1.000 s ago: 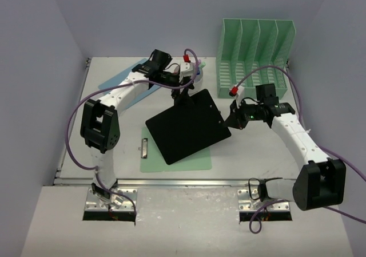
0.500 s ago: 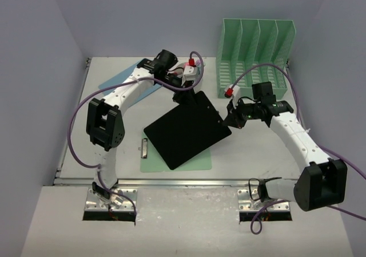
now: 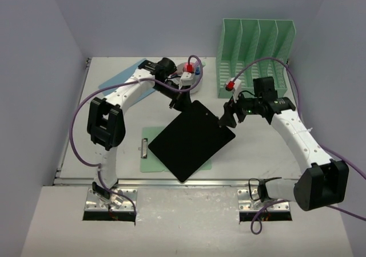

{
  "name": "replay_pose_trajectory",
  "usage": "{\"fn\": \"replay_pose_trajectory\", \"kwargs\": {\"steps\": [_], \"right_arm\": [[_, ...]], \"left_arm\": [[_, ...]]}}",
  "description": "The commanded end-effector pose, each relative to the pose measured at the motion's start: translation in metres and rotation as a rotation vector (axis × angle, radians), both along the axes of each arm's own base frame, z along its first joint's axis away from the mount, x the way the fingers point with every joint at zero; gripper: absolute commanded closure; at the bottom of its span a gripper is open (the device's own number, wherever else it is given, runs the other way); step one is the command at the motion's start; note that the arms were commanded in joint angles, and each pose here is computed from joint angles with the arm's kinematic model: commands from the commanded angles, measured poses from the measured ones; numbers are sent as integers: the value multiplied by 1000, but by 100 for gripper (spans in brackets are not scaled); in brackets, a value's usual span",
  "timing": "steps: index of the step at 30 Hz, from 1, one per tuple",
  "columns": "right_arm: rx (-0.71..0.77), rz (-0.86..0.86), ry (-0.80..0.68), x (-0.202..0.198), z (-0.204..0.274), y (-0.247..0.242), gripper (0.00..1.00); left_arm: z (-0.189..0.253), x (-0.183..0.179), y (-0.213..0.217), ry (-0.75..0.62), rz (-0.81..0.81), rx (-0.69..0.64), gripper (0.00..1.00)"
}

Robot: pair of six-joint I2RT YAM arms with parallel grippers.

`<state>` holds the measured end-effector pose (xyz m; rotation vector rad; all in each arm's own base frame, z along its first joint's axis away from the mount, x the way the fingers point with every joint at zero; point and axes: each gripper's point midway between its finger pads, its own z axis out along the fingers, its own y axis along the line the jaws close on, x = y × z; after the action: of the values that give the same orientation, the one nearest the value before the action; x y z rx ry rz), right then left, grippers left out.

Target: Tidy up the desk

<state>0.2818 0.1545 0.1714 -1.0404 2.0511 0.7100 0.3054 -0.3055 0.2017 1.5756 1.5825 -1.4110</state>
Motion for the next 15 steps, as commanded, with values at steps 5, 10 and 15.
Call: {"fn": "replay_pose_trajectory", "kwargs": {"steps": [5, 10, 15], "right_arm": [[194, -65, 17, 7, 37, 6, 26], [349, -145, 98, 7, 46, -5, 25], [487, -153, 174, -11, 48, 3, 25]], "left_arm": [[50, -1, 28, -77, 23, -219, 100], [59, 6, 47, -78, 69, -265, 100], [63, 6, 53, -81, 82, -289, 100]]}}
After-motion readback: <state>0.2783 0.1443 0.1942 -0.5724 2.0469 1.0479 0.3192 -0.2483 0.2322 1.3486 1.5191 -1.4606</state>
